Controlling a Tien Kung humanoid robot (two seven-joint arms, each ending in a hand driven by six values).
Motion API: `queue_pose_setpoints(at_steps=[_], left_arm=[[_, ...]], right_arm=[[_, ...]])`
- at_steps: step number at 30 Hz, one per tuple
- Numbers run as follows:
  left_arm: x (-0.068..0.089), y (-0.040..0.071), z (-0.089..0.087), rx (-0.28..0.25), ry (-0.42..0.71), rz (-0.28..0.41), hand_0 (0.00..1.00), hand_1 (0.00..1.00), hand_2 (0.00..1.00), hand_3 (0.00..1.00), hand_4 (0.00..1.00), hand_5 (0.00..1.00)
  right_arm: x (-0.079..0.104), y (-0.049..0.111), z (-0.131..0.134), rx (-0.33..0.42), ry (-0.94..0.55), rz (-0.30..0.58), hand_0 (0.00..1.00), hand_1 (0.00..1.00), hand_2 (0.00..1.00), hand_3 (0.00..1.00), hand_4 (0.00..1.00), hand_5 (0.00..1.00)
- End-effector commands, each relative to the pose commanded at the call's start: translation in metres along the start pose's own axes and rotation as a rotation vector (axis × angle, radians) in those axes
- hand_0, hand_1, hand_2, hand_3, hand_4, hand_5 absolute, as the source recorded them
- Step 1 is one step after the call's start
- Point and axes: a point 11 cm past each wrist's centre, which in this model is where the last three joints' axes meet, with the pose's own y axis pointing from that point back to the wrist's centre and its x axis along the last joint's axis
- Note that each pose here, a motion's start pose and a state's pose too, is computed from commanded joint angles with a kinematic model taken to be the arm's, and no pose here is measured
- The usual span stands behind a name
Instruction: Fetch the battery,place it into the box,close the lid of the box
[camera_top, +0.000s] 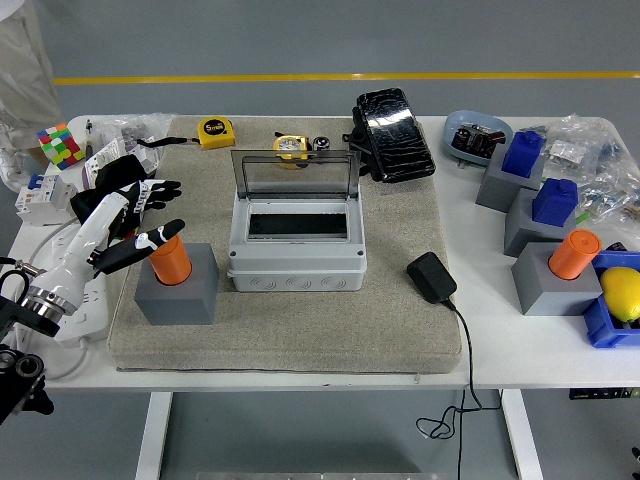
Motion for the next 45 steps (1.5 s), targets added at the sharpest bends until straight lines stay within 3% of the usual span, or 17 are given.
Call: queue_pose_setpoints(at_steps=[1,2,8,9,13,14,20,21,26,27,32,33,38,39,44,45], left_arm=[[-0.001,0.000,-0.001,0.000,-0.006,-0.003,0.712,0.804,0.855,0.857,0.998,0.637],[-0.002,0.001,-0.001,0.000,-0.010,-0.005,0.708,0.812,0.863,0.847,0.998,0.539],[-0.012,0.001,-0.002,-0.008,-0.021,-0.018,0.708,0.812,0.863,0.847,0.998,0.539],[-0.013,0.001,-0.003,-0.009,-0.023,-0.015,0.694,0.801,0.859,0.837,0.998,0.476],[-0.017,0.000,-0.005,-0.010,-0.021,-0.006,0.694,0.801,0.859,0.837,0.998,0.476],[-0.018,0.000,-0.006,-0.010,-0.014,-0.001,0.670,0.748,0.815,0.811,0.998,0.260],[-0.021,-0.002,-0.009,-0.008,0.018,0.015,0.670,0.748,0.815,0.811,0.998,0.260],[-0.022,-0.002,-0.009,-0.009,0.026,0.017,0.551,0.638,0.711,0.758,0.998,0.082],[-0.024,-0.002,-0.010,-0.022,0.081,0.040,0.551,0.638,0.711,0.758,0.998,0.082],[-0.023,-0.002,-0.010,-0.022,0.090,0.044,0.522,0.567,0.616,0.702,0.998,0.002],[-0.024,-0.003,-0.010,-0.032,0.127,0.056,0.522,0.567,0.616,0.702,0.998,0.002],[-0.024,-0.003,-0.010,-0.035,0.134,0.059,0.498,0.476,0.498,0.640,0.998,0.002],[-0.027,-0.003,-0.012,-0.034,0.175,0.066,0.498,0.476,0.498,0.640,0.998,0.002],[-0.028,-0.003,-0.012,-0.034,0.181,0.067,0.420,0.417,0.452,0.571,0.998,0.002],[-0.029,-0.004,-0.012,-0.043,0.216,0.084,0.420,0.417,0.452,0.571,0.998,0.002],[-0.030,-0.004,-0.011,-0.045,0.221,0.086,0.263,0.336,0.401,0.529,0.998,0.002]], right_arm=[[0.000,0.000,0.000,0.000,0.000,0.000,0.634,0.668,0.665,0.548,0.966,0.469],[0.000,0.000,0.000,0.000,-0.001,-0.001,0.634,0.668,0.665,0.549,0.967,0.470],[-0.001,0.000,0.001,0.000,-0.005,-0.002,0.634,0.668,0.665,0.549,0.967,0.470],[-0.001,0.000,0.002,-0.001,-0.006,-0.003,0.634,0.669,0.665,0.548,0.967,0.469],[-0.001,0.000,0.003,-0.003,-0.008,-0.003,0.634,0.669,0.665,0.548,0.967,0.469],[-0.001,0.000,0.003,-0.003,-0.008,-0.002,0.634,0.668,0.665,0.548,0.967,0.469],[-0.002,0.000,0.004,-0.005,-0.008,-0.003,0.634,0.668,0.665,0.548,0.967,0.469],[-0.002,0.000,0.004,-0.005,-0.008,-0.003,0.634,0.668,0.665,0.548,0.967,0.469],[-0.002,0.000,0.004,-0.006,-0.009,-0.003,0.634,0.668,0.665,0.548,0.967,0.469],[-0.002,0.000,0.004,-0.006,-0.009,-0.003,0.634,0.668,0.665,0.548,0.966,0.470],[-0.003,0.000,0.004,-0.006,-0.011,-0.005,0.634,0.668,0.665,0.548,0.966,0.470],[-0.003,0.000,0.004,-0.006,-0.012,-0.005,0.634,0.668,0.665,0.548,0.966,0.470],[-0.004,0.000,0.003,-0.004,-0.013,-0.007,0.634,0.668,0.665,0.548,0.966,0.470],[-0.004,0.000,0.003,-0.004,-0.013,-0.007,0.633,0.668,0.665,0.549,0.967,0.468],[-0.004,0.000,0.004,-0.006,-0.014,-0.008,0.633,0.668,0.665,0.549,0.967,0.468],[-0.004,0.000,0.004,-0.006,-0.014,-0.008,0.633,0.668,0.665,0.549,0.967,0.469]])
